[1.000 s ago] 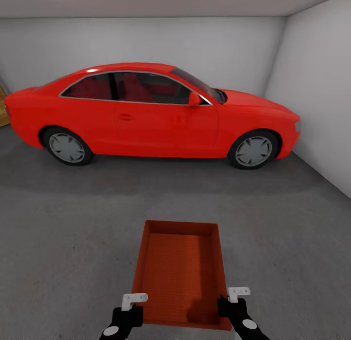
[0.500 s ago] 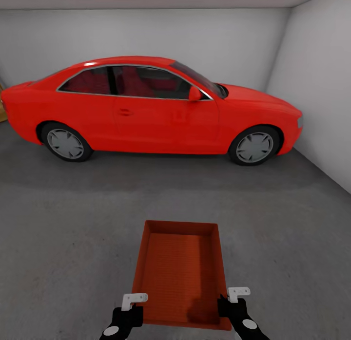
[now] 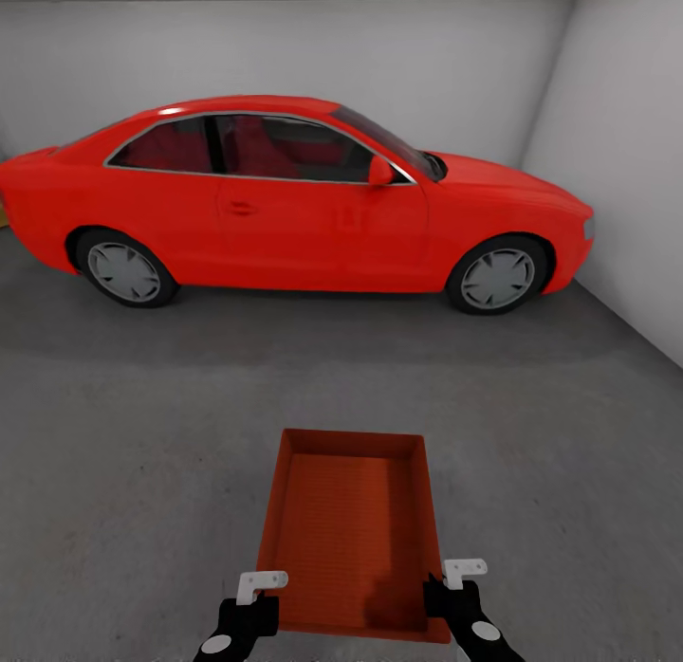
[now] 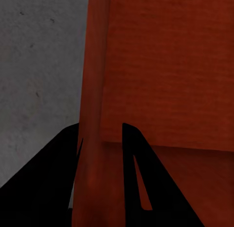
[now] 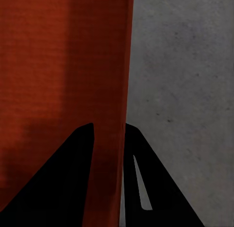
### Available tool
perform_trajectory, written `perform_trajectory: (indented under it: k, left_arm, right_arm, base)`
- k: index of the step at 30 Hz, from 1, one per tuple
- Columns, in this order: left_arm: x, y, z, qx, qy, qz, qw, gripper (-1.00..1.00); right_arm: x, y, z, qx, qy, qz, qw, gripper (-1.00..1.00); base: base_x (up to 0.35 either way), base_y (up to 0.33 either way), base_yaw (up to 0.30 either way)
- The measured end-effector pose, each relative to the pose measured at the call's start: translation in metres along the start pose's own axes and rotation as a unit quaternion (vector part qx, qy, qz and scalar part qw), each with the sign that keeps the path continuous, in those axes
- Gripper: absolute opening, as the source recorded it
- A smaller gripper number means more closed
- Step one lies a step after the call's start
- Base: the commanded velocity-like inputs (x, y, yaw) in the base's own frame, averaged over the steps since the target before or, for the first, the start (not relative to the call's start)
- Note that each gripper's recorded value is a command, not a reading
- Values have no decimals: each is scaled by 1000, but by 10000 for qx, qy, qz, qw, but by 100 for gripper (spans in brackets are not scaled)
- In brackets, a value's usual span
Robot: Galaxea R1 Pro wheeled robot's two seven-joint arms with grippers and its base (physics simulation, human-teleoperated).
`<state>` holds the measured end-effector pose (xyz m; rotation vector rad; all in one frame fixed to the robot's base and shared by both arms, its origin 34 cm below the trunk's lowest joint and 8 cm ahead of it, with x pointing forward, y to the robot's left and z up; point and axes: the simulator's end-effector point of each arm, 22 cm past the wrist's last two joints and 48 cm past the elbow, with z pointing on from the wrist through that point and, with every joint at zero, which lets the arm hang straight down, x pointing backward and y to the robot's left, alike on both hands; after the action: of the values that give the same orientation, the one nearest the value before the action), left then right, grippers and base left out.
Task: Move the two storage containers from the living room to the garage. In the garage, place one container on the floor and stack the other container on top of it (either order is fine).
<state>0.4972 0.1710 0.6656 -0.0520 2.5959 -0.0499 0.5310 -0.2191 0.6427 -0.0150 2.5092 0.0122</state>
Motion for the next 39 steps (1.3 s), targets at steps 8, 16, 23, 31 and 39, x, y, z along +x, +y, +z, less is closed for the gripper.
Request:
perform_trajectory:
  k: [8, 16, 23, 31, 39]
  left_arm:
    - [8, 1, 10, -3, 64, 0, 10000, -100]
    - [16, 1, 20, -6, 127, -1, 9999, -100]
    - [22, 2, 29, -7, 162, -2, 9999, -100]
    - [25, 2, 38, -7, 163, -2, 9999, -100]
    - [29, 3, 47, -8, 162, -2, 9999, -100]
  right_arm:
    - [9, 0, 9, -1, 64, 2, 10000, -100]
    - [19, 0, 19, -1, 127, 4, 9999, -100]
    - [26, 0, 27, -2, 162, 5, 9999, -100]
    - [30, 0, 36, -2, 162, 5, 9999, -100]
    - [34, 0, 44, -2, 162, 6, 9999, -100]
  base:
    - [0, 0, 0]
    - [0, 0, 0]
    - [0, 0, 0]
    - [0, 0, 0]
    - [0, 0, 0]
